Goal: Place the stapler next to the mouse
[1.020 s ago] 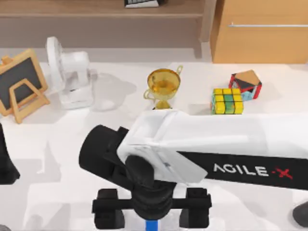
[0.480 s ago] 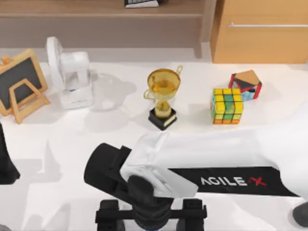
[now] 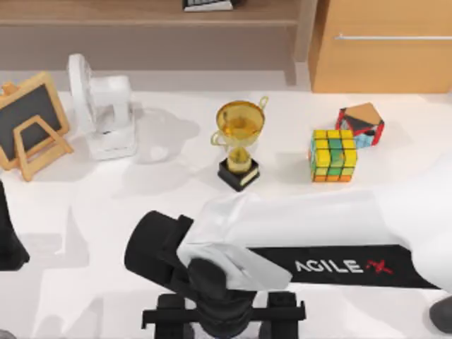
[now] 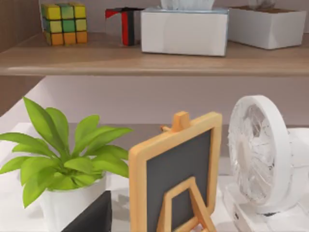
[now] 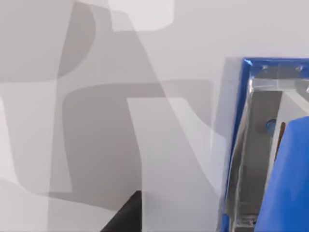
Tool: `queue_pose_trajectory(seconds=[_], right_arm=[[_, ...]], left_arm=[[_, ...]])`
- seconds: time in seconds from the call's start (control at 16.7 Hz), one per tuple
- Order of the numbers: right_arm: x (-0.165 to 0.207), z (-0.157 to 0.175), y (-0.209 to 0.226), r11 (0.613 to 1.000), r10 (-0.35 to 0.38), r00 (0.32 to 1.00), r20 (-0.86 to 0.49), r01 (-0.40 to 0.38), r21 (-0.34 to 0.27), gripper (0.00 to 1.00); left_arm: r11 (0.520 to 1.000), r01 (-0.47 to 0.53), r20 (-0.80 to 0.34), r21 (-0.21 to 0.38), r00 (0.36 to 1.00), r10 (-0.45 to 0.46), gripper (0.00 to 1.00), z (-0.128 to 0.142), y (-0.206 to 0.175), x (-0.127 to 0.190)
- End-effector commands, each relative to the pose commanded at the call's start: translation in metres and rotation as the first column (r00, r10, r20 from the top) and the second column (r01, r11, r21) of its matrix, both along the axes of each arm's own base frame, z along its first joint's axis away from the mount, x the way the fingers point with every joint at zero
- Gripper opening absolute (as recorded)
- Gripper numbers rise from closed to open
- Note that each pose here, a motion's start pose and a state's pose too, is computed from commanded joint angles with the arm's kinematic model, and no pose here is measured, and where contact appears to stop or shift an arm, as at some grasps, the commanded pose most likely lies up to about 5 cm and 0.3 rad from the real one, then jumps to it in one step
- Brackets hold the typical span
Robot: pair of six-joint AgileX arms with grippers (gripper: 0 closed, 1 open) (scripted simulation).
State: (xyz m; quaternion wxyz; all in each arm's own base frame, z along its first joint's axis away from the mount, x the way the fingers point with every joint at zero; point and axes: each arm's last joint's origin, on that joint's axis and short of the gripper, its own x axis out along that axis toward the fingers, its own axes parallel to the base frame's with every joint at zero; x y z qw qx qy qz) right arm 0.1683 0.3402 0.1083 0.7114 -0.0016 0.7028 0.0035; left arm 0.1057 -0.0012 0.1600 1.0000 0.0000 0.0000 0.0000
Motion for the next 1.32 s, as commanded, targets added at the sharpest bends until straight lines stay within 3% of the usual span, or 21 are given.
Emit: queue_pose_trajectory(seconds=[0.42,0.9,1.32], right_arm=[[0.000,0.000,0.000,1.000,0.000,1.000,0.000,0.000,0.000,0.02],[0.000,0.000,0.000,1.000,0.000,1.000,0.000,0.000,0.000,0.00],[0.000,0.031,-0.002,1.000,0.007,1.000,0.006,-0.007,-0.006,0.00]], left_arm=[[1.000,0.000,0.000,0.000,1.000,0.000,1.00,0.000,0.000,0.000],[1.000,0.000,0.000,0.000,1.000,0.000,1.00,0.000,0.000,0.000],[1.000,0.000,0.000,0.000,1.000,0.000,1.00,0.000,0.000,0.000]])
